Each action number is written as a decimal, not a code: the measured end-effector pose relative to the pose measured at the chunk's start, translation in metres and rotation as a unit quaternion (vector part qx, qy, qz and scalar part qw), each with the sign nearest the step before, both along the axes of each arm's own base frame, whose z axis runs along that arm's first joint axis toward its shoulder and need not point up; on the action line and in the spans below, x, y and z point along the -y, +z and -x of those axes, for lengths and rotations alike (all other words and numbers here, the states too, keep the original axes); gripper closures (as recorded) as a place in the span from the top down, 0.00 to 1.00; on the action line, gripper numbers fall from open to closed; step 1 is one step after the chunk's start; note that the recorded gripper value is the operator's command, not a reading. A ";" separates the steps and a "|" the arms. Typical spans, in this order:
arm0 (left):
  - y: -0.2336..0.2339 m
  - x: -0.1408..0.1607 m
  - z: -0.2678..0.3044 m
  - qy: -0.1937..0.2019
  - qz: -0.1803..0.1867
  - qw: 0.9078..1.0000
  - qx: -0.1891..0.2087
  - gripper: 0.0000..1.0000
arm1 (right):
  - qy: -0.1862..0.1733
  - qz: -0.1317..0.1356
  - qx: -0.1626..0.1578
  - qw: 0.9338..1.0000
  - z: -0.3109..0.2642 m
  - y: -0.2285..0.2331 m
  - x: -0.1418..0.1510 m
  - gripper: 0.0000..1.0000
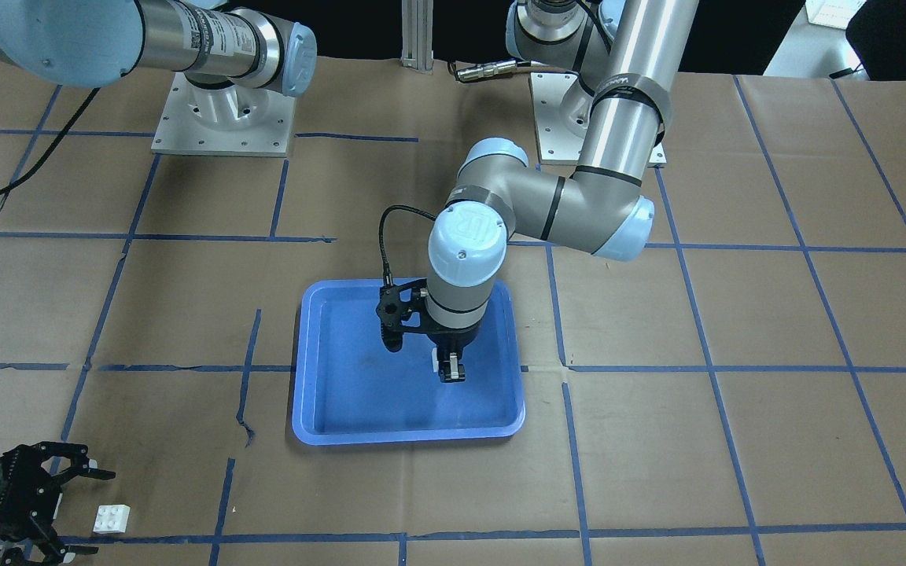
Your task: Assemble white blocks and place on blue tray
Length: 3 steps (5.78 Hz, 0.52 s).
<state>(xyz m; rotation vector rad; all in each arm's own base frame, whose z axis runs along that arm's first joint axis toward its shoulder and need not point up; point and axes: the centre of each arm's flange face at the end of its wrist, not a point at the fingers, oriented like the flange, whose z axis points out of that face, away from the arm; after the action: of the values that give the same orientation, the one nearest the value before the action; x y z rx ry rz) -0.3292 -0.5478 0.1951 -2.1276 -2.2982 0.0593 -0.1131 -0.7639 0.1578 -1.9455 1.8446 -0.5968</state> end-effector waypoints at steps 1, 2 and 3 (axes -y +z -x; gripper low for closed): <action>-0.009 -0.007 0.016 -0.014 0.003 1.000 -0.001 0.39 | 0.000 0.000 0.000 1.000 0.000 0.000 0.000 0.48; -0.014 -0.010 0.023 -0.019 0.003 1.000 -0.005 0.46 | 0.000 0.001 0.000 1.000 0.000 0.000 0.000 0.36; -0.016 -0.011 0.025 -0.020 0.002 1.000 -0.009 0.98 | 0.000 0.002 0.000 1.000 0.000 0.001 0.001 0.26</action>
<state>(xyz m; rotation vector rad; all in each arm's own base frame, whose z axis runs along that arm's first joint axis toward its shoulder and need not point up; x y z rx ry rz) -0.3546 -0.5365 0.1795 -2.1661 -2.2467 0.0819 -0.1133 -0.7645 0.1586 -1.9478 1.8452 -0.5998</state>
